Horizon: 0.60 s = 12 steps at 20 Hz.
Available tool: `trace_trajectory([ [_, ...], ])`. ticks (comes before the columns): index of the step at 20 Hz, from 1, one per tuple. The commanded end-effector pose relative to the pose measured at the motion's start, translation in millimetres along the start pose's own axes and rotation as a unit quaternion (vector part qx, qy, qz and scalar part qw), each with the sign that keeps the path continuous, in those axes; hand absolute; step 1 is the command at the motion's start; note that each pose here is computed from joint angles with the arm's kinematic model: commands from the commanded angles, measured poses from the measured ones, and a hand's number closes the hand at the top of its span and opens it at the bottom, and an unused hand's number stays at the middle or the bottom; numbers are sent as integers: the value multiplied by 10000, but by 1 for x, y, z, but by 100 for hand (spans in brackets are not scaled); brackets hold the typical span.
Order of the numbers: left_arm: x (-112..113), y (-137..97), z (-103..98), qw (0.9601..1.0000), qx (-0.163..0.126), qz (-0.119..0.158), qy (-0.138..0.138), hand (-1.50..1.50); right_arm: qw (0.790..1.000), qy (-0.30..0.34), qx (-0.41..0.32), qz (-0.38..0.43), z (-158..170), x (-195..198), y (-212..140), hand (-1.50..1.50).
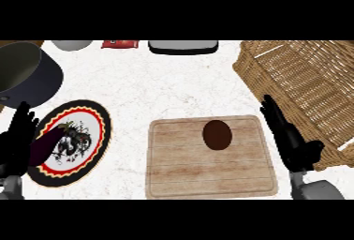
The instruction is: Pick the cupcake from the cutting board and place it in the basket
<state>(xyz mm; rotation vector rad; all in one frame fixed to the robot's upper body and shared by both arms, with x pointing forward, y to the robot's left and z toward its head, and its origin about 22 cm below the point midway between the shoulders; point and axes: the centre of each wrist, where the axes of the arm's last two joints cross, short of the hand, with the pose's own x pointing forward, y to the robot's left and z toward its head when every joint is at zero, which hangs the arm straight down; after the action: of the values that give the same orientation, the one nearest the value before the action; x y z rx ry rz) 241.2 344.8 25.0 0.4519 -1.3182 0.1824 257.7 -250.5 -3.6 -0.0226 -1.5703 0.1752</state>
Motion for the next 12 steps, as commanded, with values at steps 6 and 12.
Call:
trace_trajectory([
  [6, 27, -41, -5, 9880, -1158, -818, -619, 0, 9536, -2092, -1009, -1917, -6, -10, -1, 150],
  [12, 19, -69, 3, 9832, -1611, -722, -473, 0, 8922, -4259, -1340, -672, -14, 36, 100, -150],
])
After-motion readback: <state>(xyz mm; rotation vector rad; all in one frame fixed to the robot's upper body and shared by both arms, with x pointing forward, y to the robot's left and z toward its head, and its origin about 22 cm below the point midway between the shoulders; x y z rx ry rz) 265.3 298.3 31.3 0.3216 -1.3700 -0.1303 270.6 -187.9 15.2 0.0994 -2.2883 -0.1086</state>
